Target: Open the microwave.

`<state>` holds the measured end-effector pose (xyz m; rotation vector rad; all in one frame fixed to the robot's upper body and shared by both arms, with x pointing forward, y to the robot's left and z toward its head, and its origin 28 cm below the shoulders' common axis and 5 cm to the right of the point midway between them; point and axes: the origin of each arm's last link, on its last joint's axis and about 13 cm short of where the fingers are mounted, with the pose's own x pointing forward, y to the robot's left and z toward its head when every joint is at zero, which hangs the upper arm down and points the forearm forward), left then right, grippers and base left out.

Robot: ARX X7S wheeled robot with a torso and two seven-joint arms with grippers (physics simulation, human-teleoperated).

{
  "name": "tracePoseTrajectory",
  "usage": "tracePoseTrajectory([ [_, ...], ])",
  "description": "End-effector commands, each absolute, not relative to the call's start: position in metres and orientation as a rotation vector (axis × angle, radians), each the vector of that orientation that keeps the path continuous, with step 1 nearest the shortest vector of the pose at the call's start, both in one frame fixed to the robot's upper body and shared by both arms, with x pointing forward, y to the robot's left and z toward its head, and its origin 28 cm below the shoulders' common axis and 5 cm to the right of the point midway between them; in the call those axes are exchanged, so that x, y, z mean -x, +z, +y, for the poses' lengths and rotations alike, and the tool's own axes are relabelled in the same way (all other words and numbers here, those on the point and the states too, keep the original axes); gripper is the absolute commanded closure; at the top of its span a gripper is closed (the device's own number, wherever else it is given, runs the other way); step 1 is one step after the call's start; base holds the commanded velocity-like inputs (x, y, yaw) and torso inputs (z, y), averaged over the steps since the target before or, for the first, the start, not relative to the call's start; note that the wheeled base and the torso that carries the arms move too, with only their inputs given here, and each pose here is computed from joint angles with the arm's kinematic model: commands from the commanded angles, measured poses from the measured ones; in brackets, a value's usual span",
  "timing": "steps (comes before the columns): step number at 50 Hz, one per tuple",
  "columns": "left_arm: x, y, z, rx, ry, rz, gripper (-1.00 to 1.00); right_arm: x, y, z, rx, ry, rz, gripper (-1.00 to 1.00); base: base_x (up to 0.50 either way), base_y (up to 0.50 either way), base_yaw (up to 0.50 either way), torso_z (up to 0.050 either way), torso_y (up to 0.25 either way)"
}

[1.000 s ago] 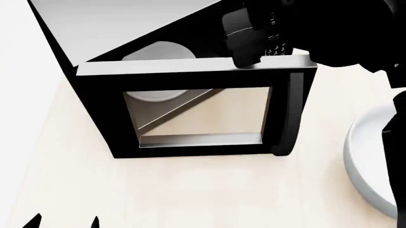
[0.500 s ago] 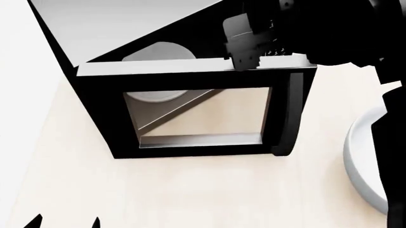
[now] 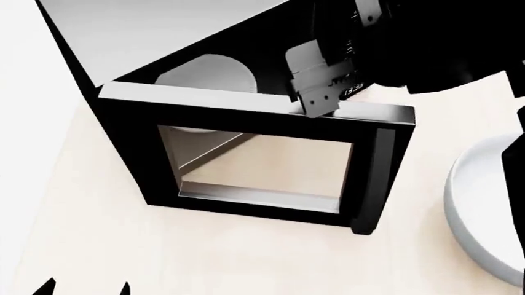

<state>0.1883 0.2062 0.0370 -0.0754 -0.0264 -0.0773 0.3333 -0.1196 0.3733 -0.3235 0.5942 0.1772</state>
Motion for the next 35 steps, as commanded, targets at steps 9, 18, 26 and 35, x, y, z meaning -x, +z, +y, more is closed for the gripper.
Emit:
tracePoseTrajectory([
  [9,-0.187,0.039,0.207,0.081,-0.079,-0.029,-1.00,-0.317,0.385,-0.120,0.388,0.174,0.626,-1.00,0.00,0.00,0.00,0.000,0.000],
  [18,-0.187,0.039,0.207,0.081,-0.079,-0.030,-1.00,-0.311,0.383,-0.121,0.433,0.187,0.661,-1.00,0.00,0.00,0.00,0.000,0.000],
  [26,-0.186,0.040,0.207,0.082,-0.080,-0.030,-1.00,-0.305,0.380,-0.120,0.437,0.207,0.681,-1.00,0.00,0.00,0.00,0.000,0.000],
  [35,-0.186,0.040,0.207,0.083,-0.080,-0.032,-1.00,-0.304,0.368,-0.122,0.423,0.232,0.707,-1.00,0.00,0.00,0.00,0.000,-0.001],
])
